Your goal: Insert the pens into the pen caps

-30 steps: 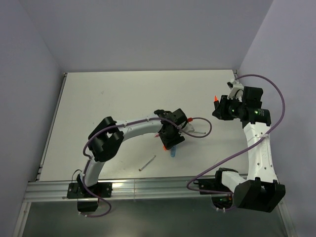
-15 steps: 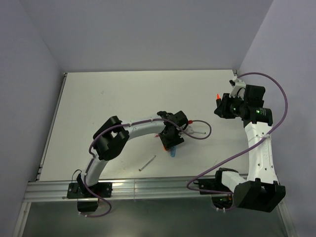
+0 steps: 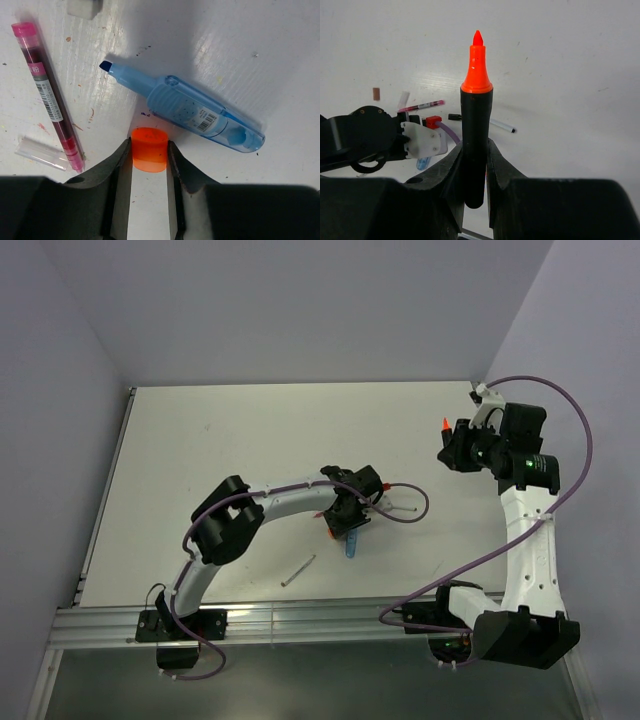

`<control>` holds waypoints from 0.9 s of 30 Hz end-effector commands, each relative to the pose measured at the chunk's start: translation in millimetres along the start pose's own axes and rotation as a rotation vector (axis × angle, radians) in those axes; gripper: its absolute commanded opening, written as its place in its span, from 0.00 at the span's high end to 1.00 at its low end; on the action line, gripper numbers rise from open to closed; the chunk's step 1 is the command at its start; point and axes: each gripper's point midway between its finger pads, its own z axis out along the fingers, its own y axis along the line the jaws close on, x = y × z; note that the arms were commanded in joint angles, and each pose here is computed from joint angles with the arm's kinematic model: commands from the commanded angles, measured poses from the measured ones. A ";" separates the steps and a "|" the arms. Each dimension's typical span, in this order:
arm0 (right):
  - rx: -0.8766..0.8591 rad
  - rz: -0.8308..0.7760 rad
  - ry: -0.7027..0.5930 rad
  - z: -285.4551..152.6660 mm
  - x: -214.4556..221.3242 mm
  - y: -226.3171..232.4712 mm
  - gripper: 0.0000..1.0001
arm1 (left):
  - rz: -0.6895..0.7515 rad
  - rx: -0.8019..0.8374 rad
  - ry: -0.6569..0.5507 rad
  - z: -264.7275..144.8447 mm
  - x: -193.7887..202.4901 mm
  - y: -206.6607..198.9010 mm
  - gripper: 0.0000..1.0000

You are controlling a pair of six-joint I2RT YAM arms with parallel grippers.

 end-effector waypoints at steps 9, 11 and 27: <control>0.040 -0.153 -0.235 -24.3 -78.1 0.5 1.00 | -0.162 -0.100 -0.300 -143.1 -69.6 48.6 1.00; -0.005 -0.167 -0.285 -28.6 -92.4 11.4 1.00 | -0.233 -0.142 -0.383 -177.2 -80.0 74.3 1.00; -0.451 -0.197 -0.458 -4.9 -113.9 155.1 1.00 | -0.838 -0.233 -1.486 -480.9 -124.7 176.5 1.00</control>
